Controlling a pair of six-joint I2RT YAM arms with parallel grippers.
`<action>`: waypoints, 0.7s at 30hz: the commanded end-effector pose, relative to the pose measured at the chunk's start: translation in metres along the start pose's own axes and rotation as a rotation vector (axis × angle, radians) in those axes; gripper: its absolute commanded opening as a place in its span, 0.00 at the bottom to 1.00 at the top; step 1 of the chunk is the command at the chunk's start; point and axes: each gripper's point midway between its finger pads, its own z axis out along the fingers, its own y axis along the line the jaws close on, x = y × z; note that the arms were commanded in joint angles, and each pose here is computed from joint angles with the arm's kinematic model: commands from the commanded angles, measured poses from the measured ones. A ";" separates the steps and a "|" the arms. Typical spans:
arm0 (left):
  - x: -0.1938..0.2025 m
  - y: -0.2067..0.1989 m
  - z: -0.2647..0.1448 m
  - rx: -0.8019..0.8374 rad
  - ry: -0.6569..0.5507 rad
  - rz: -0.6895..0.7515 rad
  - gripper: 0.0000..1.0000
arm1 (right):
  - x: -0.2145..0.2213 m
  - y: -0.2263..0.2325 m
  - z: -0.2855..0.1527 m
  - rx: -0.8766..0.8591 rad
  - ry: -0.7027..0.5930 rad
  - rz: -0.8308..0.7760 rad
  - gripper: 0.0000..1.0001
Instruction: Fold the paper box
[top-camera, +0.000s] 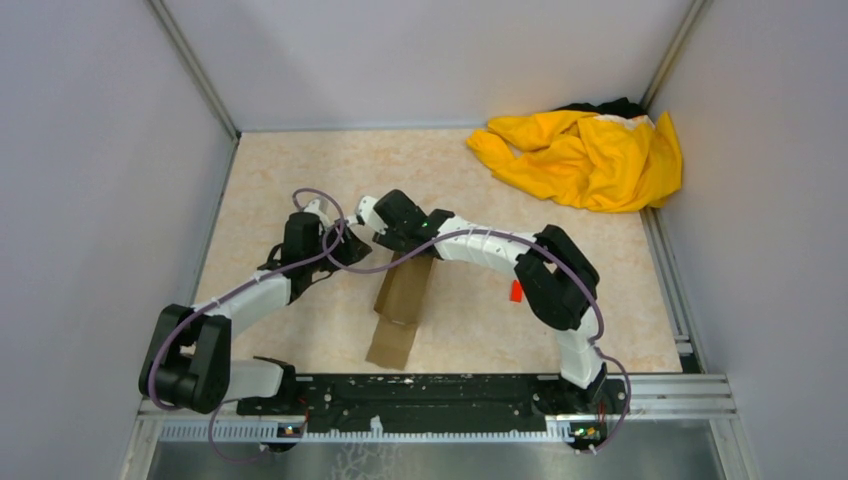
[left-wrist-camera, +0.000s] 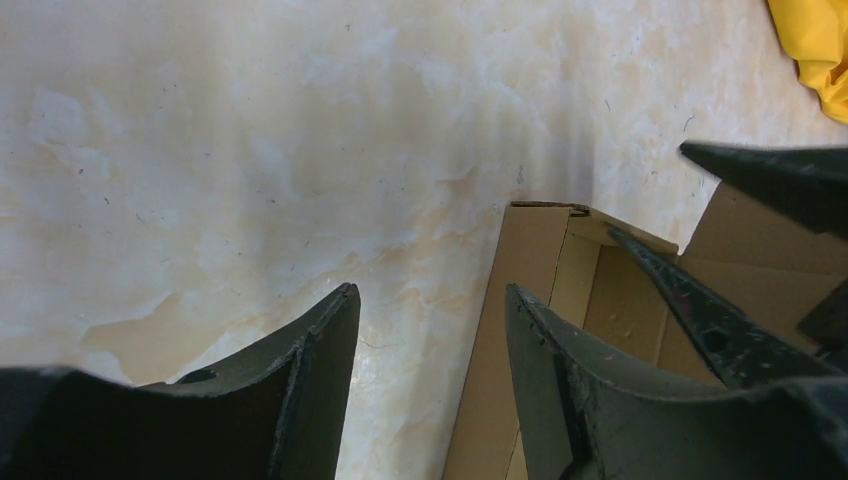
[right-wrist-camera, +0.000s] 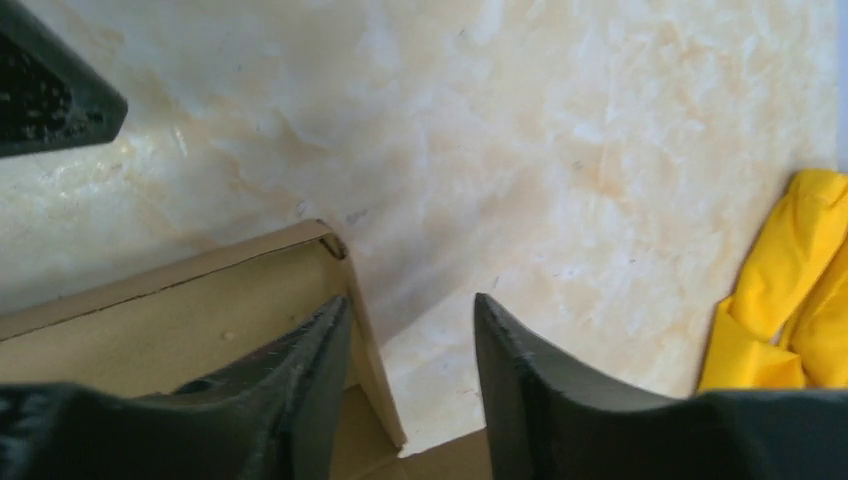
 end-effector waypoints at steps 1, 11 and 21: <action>-0.017 -0.008 -0.004 0.007 -0.038 0.009 0.62 | -0.038 -0.028 -0.021 0.050 -0.091 0.073 0.55; -0.018 -0.002 -0.007 -0.025 -0.046 0.015 0.62 | -0.075 -0.110 -0.107 0.237 -0.265 0.377 0.63; -0.025 -0.004 0.006 -0.029 -0.037 0.028 0.45 | 0.024 -0.162 -0.169 0.305 -0.256 0.883 0.30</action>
